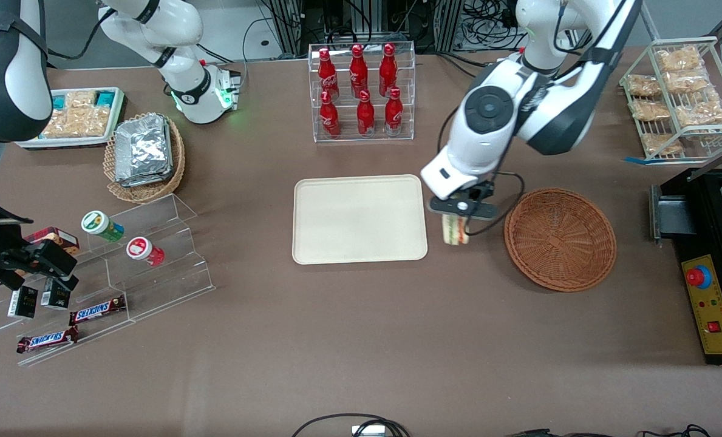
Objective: Place sandwich from basket to tray
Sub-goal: 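Carry the held sandwich with the left gripper over the beige tray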
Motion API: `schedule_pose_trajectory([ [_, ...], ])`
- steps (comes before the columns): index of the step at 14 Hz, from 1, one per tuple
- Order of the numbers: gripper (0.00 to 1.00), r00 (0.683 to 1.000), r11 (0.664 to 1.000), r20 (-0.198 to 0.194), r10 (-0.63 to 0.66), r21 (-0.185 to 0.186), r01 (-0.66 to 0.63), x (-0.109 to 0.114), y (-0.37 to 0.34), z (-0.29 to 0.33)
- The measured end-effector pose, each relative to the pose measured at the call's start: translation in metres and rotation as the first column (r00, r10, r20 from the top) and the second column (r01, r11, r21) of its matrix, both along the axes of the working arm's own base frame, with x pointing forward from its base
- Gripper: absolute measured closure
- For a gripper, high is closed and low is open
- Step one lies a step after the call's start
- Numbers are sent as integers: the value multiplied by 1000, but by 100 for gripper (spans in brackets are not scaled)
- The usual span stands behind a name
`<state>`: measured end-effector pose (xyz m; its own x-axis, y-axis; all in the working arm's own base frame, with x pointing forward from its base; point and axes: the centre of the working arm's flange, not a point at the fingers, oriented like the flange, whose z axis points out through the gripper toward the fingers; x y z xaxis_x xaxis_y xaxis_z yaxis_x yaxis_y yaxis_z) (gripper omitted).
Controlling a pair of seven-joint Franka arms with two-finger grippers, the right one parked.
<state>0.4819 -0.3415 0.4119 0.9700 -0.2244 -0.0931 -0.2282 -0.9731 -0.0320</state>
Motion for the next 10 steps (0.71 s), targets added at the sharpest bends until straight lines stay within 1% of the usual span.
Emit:
schedule_pose_trajectory([
  [3, 80, 1000, 1000, -17, 1, 31, -1, -19, -33, -29],
  [6, 80, 1000, 999, 9, 22, 43, -22, -45, -80, -73],
  [8, 80, 1000, 999, 11, 28, 43, -29, -57, -100, -104],
  [10, 80, 1000, 999, -5, 23, 37, -22, -63, -109, -129],
])
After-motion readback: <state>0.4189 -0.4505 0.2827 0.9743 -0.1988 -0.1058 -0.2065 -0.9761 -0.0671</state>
